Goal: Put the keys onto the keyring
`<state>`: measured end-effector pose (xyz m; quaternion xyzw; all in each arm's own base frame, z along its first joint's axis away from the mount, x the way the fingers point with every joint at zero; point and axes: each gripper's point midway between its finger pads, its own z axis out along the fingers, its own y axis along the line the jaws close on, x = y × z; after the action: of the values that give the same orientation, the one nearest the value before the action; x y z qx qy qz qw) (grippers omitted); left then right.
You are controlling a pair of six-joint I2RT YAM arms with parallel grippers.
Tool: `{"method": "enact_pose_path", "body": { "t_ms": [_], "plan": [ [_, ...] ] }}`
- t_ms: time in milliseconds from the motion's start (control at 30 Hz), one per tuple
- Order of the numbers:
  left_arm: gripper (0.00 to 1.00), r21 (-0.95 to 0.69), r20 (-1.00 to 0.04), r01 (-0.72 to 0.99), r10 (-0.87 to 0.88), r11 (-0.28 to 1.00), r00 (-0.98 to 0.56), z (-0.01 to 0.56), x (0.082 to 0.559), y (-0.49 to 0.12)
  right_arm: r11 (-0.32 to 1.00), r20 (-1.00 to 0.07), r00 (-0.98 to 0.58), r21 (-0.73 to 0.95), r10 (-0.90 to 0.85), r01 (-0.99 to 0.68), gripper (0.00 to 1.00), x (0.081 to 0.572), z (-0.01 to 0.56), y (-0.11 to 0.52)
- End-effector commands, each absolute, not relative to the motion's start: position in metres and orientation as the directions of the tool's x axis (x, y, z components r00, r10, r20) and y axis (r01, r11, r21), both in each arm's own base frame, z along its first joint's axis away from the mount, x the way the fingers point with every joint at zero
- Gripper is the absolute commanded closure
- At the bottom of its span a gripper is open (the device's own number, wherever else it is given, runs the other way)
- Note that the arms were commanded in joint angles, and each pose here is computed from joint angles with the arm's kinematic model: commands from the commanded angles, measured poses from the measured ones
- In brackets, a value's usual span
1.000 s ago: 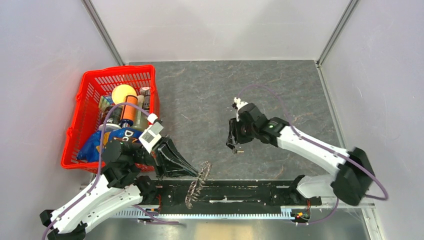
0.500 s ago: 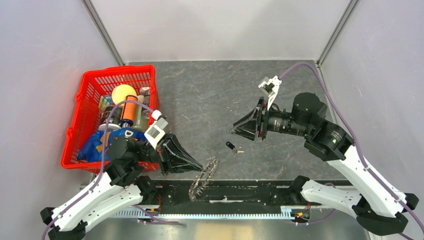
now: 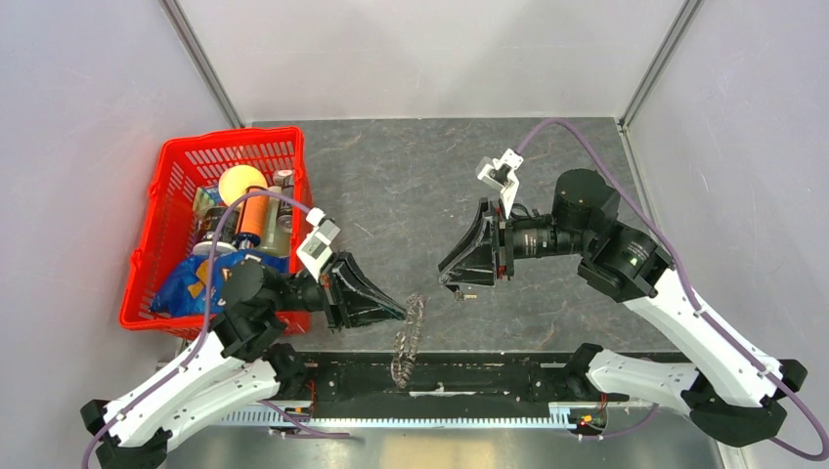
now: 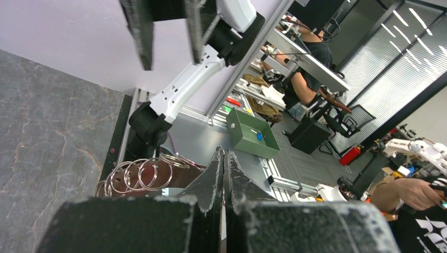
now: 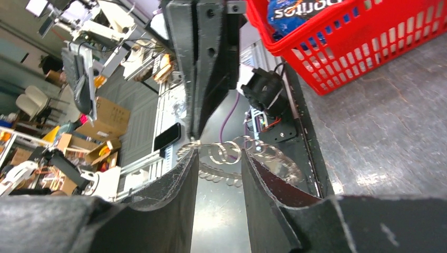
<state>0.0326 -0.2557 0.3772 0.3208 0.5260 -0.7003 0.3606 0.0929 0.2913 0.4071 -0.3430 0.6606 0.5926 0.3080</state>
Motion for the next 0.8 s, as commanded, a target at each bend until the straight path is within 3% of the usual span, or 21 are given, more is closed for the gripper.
{"method": "enact_pose_path", "body": {
  "t_ms": [0,767],
  "plan": [
    [0.98,-0.451,-0.844,0.879,-0.247,-0.155,-0.477,0.399,0.042,-0.255,-0.05,-0.839,-0.535,0.541,-0.098,-0.84,0.57,0.075,0.42,0.296],
    [0.98,-0.47,-0.83,0.877,-0.286,-0.104,-0.479,0.403,0.052,-0.253,-0.076,-0.835,-0.511,0.534,-0.201,-0.842,0.58,0.058,0.391,0.328]
  ]
}}
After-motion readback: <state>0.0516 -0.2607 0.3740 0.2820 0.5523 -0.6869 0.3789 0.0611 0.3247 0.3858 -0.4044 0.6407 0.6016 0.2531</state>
